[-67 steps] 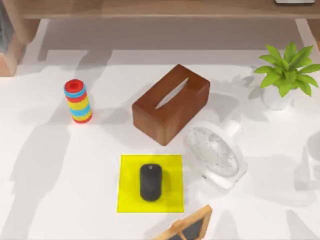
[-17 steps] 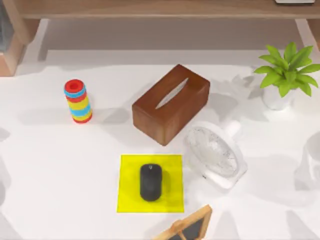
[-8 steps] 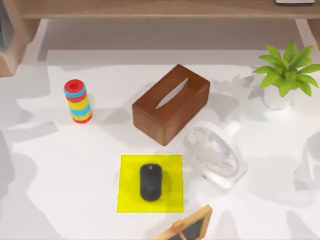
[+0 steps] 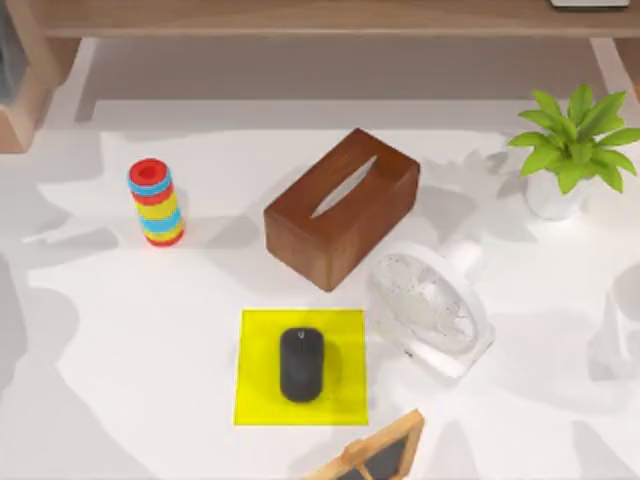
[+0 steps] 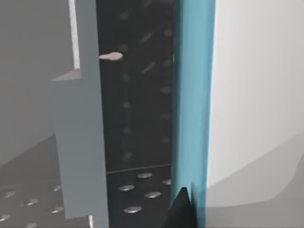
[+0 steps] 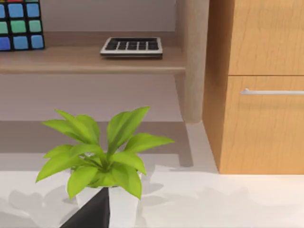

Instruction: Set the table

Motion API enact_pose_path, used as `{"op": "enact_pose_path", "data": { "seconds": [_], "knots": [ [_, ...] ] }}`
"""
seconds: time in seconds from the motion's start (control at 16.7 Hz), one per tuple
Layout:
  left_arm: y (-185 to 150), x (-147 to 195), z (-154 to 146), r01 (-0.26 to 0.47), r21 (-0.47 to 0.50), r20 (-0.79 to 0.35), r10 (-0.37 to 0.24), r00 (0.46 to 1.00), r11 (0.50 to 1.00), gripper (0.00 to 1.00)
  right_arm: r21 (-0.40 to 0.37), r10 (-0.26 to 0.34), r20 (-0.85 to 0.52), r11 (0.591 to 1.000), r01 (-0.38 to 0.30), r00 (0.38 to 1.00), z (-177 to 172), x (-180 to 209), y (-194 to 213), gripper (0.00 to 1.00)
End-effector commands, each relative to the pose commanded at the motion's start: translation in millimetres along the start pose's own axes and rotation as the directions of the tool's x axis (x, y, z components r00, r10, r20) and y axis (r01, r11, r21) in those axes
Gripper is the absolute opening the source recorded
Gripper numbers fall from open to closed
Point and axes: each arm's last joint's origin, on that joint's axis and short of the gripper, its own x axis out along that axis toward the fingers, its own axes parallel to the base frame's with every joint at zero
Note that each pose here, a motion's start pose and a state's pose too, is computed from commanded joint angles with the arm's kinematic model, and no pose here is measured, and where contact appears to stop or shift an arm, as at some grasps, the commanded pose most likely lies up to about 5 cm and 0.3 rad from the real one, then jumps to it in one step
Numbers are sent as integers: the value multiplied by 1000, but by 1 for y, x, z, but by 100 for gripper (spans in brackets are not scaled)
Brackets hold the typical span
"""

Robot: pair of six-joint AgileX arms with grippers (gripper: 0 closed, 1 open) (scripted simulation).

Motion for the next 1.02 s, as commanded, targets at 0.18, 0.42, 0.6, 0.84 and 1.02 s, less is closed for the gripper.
{"op": "enact_pose_path", "data": {
  "seconds": [0.18, 0.42, 0.6, 0.84, 1.02],
  "knots": [
    [-2, 13, 1, 8, -1, 4, -8, 1000, 1000, 0, 0, 0, 0, 1000, 0, 1000, 0, 0, 0, 100],
    [-2, 13, 1, 8, -1, 4, -8, 1000, 1000, 8, 0, 0, 0, 1000, 0, 1000, 0, 0, 0, 100],
    [-2, 13, 1, 8, -1, 4, -8, 1000, 1000, 30, 0, 0, 0, 1000, 0, 1000, 0, 0, 0, 100],
    [-2, 13, 1, 8, -1, 4, -8, 1000, 1000, 60, 0, 0, 0, 1000, 0, 1000, 0, 0, 0, 100],
    [-2, 13, 1, 8, -1, 4, -8, 1000, 1000, 83, 0, 0, 0, 1000, 0, 1000, 0, 0, 0, 100]
  ]
}}
